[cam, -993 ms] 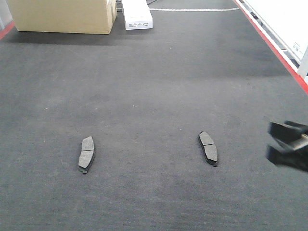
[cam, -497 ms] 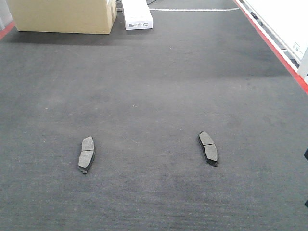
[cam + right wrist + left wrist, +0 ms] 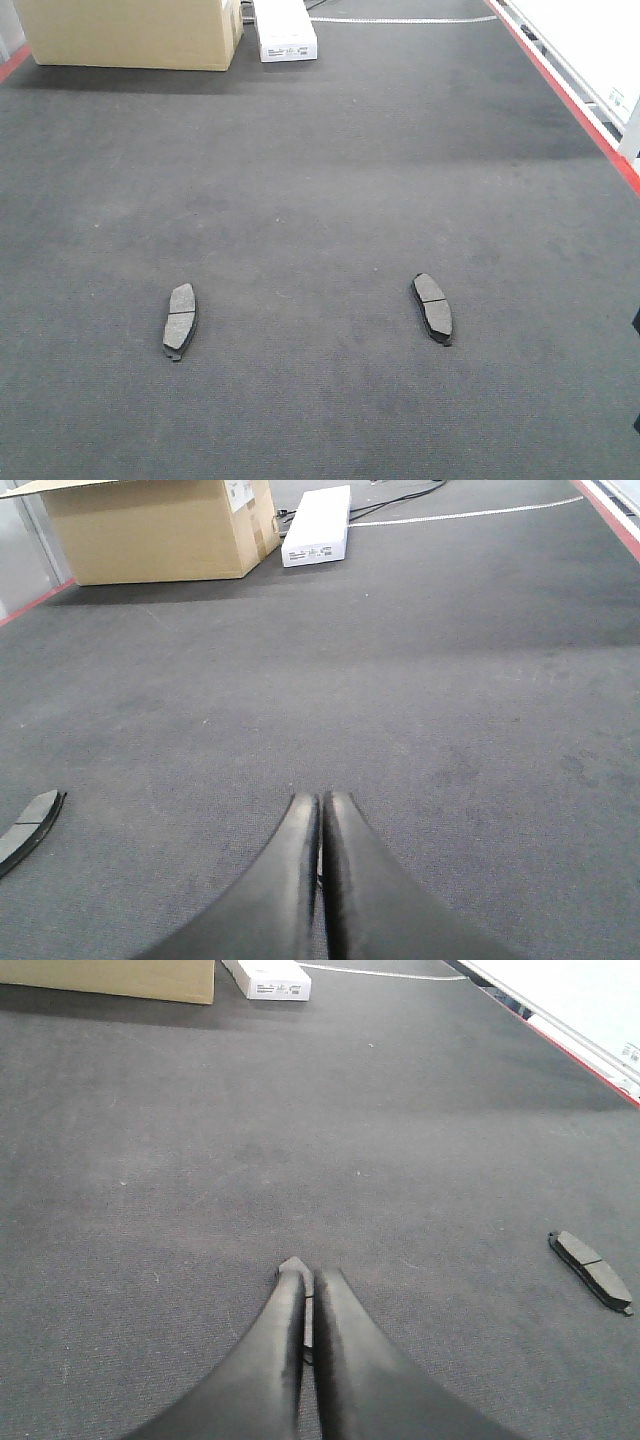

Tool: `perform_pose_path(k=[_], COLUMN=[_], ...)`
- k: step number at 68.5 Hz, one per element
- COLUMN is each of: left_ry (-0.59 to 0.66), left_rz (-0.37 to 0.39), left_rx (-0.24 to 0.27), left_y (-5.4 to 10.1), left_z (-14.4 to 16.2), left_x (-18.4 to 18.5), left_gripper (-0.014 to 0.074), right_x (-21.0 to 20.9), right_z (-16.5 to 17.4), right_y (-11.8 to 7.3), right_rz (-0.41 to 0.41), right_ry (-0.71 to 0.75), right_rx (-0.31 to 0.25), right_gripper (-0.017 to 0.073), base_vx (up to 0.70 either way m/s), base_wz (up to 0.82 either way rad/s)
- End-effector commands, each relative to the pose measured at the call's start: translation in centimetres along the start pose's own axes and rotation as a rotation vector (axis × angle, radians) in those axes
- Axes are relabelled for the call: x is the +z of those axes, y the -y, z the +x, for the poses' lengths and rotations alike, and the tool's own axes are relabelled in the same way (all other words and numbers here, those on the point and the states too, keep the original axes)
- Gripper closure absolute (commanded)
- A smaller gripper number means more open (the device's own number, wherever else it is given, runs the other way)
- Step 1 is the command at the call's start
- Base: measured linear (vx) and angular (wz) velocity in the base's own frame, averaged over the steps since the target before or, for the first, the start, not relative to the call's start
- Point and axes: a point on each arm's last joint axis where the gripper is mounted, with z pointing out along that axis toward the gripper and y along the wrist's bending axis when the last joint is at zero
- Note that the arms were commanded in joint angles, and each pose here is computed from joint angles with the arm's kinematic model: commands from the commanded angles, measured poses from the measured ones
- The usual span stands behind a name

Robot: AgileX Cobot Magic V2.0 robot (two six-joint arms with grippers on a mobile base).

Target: Move and align brake pads A on conveyor

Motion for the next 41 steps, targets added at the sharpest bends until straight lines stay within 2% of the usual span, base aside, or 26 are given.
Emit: perform_pose_path(k=[1,41], left_ry=[0.093,0.093], left_rz=[0.027,0.027], left_rx=[0.002,0.002], left_y=[0.37,0.37], left_z=[-1.4,-1.4], left_x=[-0.31,-0.31], left_gripper=[0.06,0.06], right_x=[-0.21,-0.21], right_z=[-1.53,-1.53], right_y=[-0.28,-0.28], right_rz=[-0.019,-0.019], right_ry=[0.094,0.094], right_rx=[-0.015,-0.015], right_gripper=[0.0568,0.0568], base_vx=[0.0,0.0], base_wz=[0.0,0.0])
